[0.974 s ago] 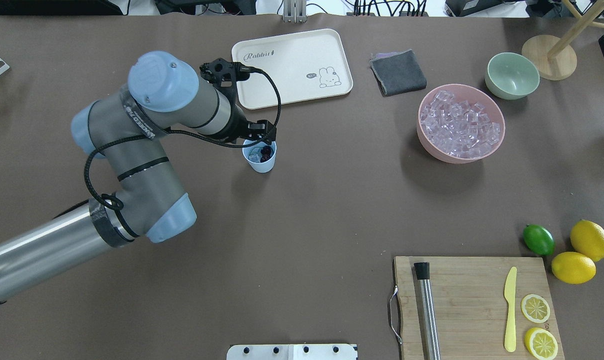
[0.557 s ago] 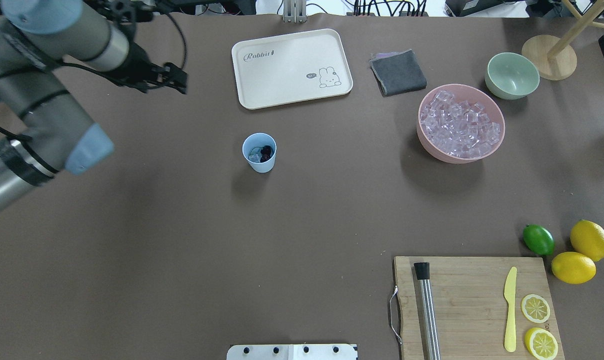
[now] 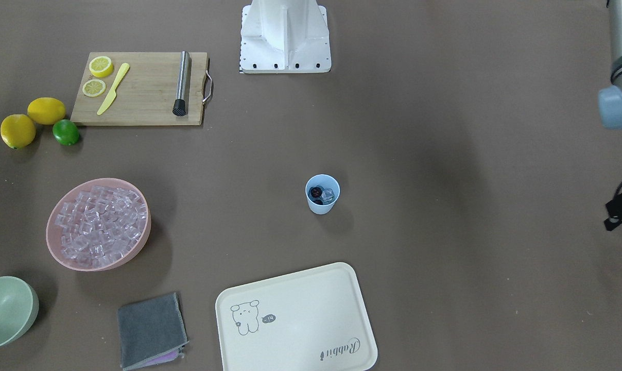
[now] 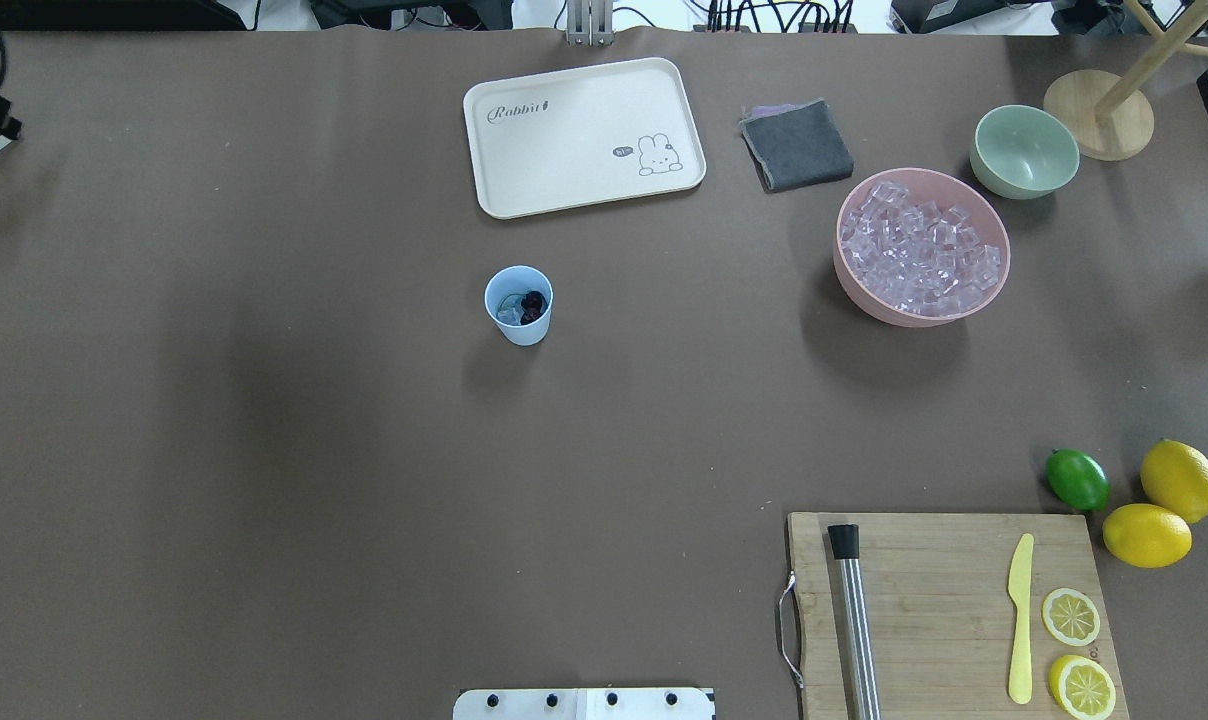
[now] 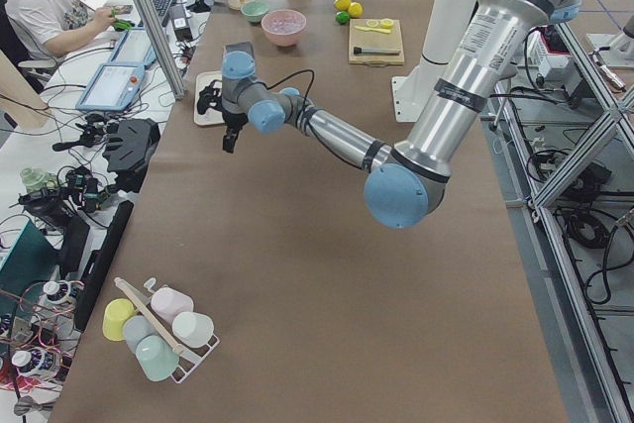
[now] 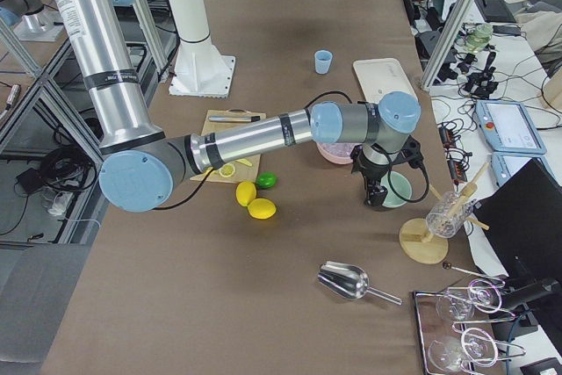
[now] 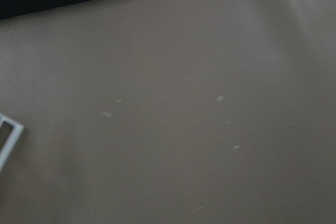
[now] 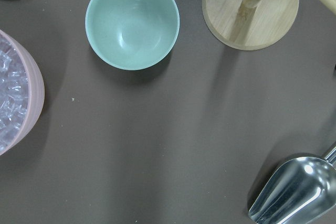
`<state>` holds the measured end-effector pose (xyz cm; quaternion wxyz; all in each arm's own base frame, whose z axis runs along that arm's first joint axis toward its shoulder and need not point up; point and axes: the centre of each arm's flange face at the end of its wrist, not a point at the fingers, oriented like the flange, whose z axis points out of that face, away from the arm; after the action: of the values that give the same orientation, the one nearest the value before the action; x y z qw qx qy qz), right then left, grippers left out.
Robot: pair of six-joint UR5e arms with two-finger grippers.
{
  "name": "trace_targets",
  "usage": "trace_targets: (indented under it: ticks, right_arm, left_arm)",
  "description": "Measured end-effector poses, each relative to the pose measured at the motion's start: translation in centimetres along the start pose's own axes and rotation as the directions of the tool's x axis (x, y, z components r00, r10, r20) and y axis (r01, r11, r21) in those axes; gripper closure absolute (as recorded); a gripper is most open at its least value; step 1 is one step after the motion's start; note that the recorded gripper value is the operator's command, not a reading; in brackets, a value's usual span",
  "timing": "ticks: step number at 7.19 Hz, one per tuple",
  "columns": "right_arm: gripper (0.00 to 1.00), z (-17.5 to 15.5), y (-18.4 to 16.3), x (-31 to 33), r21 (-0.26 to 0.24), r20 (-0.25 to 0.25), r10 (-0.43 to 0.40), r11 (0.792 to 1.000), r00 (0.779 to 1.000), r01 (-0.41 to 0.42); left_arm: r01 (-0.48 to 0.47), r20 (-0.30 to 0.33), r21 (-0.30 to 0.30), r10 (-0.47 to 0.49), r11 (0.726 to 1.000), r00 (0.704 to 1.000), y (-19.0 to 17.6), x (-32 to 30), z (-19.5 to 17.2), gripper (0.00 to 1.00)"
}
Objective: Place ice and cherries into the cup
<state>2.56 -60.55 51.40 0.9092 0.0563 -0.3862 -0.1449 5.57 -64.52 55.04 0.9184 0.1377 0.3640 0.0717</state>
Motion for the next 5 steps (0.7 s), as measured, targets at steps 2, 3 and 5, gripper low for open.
trace_targets:
  ticks: [2,3,5]
  right_arm:
    - [0.01,-0.2,-0.4,-0.2,0.000,-0.009,-0.003,1.000,1.000,0.003]
    - [0.01,-0.1,-0.4,0.0,-0.004,-0.013,-0.001,1.000,1.000,0.001]
    - [0.01,-0.3,-0.4,-0.1,0.000,-0.021,-0.005,1.000,1.000,0.005]
  left_arm:
    - [0.016,-0.040,-0.037,-0.018,0.999,0.999,4.7,-6.9,0.1,0.02]
    - [0.034,-0.043,-0.032,-0.036,0.999,0.998,5.3,-7.7,-0.4,0.02]
    - [0.053,-0.039,-0.019,-0.054,0.998,0.998,5.1,-8.1,-1.8,0.02]
